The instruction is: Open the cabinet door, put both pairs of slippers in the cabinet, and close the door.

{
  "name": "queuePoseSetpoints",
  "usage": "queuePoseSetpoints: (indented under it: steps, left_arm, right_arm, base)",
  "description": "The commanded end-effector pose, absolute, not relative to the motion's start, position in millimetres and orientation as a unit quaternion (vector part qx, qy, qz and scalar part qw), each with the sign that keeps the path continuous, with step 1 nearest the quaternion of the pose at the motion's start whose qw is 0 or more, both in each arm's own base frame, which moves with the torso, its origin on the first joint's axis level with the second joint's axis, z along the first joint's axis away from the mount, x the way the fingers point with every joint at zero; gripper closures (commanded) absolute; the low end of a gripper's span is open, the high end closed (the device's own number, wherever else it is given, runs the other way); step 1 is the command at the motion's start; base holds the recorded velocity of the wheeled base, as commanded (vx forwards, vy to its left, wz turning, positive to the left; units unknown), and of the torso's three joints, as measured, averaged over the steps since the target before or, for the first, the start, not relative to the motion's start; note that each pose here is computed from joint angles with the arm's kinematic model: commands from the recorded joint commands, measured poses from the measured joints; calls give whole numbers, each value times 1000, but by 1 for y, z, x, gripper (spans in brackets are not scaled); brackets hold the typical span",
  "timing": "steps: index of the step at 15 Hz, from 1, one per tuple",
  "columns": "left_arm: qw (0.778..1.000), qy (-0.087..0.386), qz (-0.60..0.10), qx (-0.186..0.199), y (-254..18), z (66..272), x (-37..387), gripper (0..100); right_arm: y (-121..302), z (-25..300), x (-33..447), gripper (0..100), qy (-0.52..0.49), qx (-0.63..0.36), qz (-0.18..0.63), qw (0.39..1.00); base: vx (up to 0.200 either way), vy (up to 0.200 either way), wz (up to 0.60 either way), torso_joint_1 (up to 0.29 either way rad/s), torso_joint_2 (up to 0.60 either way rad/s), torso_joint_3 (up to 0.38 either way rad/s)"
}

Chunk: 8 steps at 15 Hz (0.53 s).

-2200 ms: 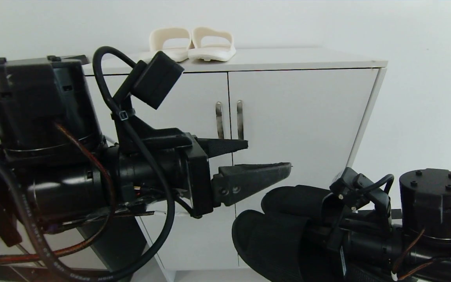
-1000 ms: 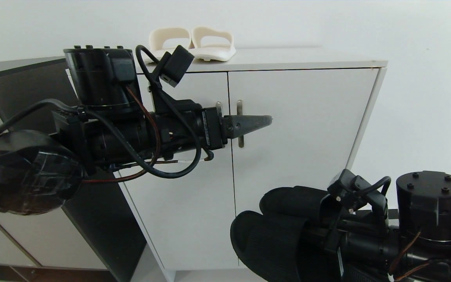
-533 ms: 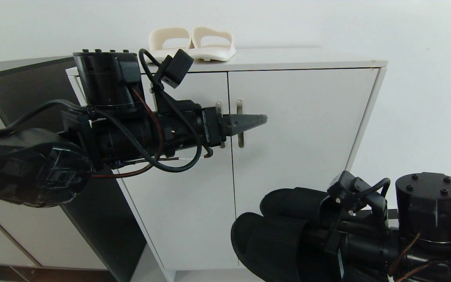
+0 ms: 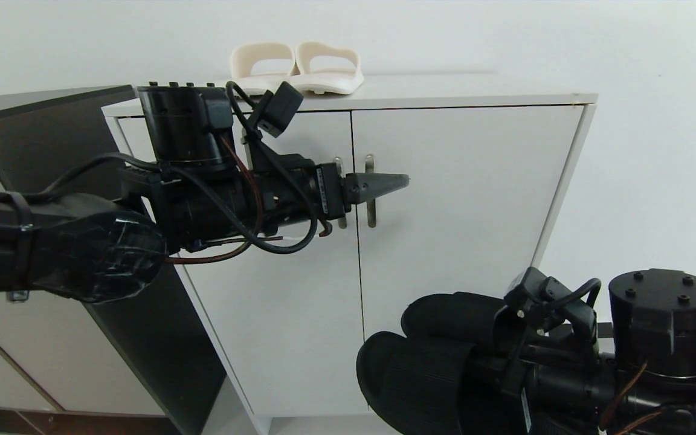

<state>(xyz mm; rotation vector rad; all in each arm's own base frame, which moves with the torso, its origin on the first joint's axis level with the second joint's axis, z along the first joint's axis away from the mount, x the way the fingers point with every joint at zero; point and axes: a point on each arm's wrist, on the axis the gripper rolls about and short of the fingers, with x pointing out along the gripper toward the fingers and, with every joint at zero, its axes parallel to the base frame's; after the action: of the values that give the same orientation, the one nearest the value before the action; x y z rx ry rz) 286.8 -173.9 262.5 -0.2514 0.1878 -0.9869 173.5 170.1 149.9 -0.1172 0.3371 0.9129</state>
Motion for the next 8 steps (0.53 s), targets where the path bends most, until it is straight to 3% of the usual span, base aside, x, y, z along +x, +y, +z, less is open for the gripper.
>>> queuePoseSetpoints:
  steps: [1,7,8]
  left_arm:
    - [870,98,-468,-121,-179,255,298,0]
    - [870,110,-466,-121,-187,244,312,0]
    - [870,111,-465,-121,-188,243,313,100]
  right_arm:
    - [170,149,173,100,163,-57,438,882]
    - [170,149,173,100,164,-57,439,882]
    - [170,149,174,100,163,-57,439,882]
  base:
    - [0,0,0,0,0,0]
    - [0,0,0,0,0,0]
    - [0,0,0,0,0,0]
